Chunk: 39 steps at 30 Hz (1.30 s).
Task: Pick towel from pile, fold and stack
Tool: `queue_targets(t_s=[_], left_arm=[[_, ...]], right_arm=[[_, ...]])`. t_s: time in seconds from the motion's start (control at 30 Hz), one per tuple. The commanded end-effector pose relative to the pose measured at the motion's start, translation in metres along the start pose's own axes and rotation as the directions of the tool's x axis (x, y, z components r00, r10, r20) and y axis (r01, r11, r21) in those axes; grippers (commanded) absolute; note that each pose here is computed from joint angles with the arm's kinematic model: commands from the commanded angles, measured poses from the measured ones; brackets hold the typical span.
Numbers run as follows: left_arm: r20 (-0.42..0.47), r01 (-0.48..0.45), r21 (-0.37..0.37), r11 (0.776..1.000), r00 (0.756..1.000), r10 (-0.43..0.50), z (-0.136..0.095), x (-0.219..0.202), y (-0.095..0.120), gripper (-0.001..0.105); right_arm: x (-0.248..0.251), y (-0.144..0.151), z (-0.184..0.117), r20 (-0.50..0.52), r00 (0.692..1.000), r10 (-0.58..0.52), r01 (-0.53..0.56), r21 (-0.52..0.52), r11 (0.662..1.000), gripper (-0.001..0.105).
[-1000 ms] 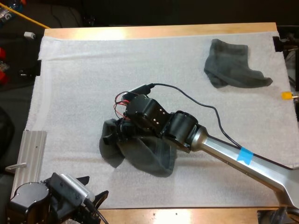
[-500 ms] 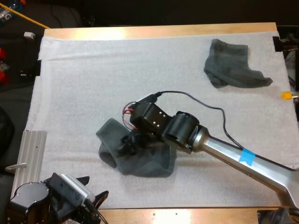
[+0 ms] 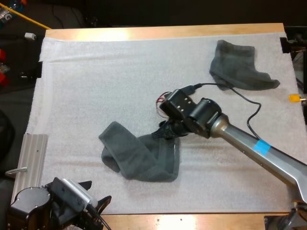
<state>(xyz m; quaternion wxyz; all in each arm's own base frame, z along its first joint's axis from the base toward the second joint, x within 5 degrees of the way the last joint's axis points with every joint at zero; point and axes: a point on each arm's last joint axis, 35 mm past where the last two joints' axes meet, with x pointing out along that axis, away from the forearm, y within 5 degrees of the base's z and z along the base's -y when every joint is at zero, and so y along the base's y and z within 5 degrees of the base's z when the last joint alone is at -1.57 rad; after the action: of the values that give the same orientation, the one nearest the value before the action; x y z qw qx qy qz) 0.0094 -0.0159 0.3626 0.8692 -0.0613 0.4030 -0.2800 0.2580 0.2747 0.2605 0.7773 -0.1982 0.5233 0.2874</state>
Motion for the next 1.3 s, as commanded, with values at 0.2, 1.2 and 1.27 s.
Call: queue_targets(t_s=[0.2,1.2,1.27], left_arm=[[-0.014,-0.013,-0.013,1.000,1.000,0.013,-0.001,-0.001,0.000,0.060],[-0.046,-0.057,-0.086,0.995,0.998,0.053,-0.005,-0.001,0.002,0.060],[-0.046,-0.057,-0.086,0.995,0.997,0.053,-0.005,-0.001,0.002,0.060]], right_arm=[[0.027,-0.018,-0.022,-0.030,0.999,0.018,-0.016,0.049,0.999,0.057],[0.109,-0.023,-0.038,-0.018,0.991,0.133,-0.130,0.137,0.982,0.048],[0.113,-0.022,-0.040,-0.030,0.991,0.133,-0.128,0.138,0.982,0.048]])
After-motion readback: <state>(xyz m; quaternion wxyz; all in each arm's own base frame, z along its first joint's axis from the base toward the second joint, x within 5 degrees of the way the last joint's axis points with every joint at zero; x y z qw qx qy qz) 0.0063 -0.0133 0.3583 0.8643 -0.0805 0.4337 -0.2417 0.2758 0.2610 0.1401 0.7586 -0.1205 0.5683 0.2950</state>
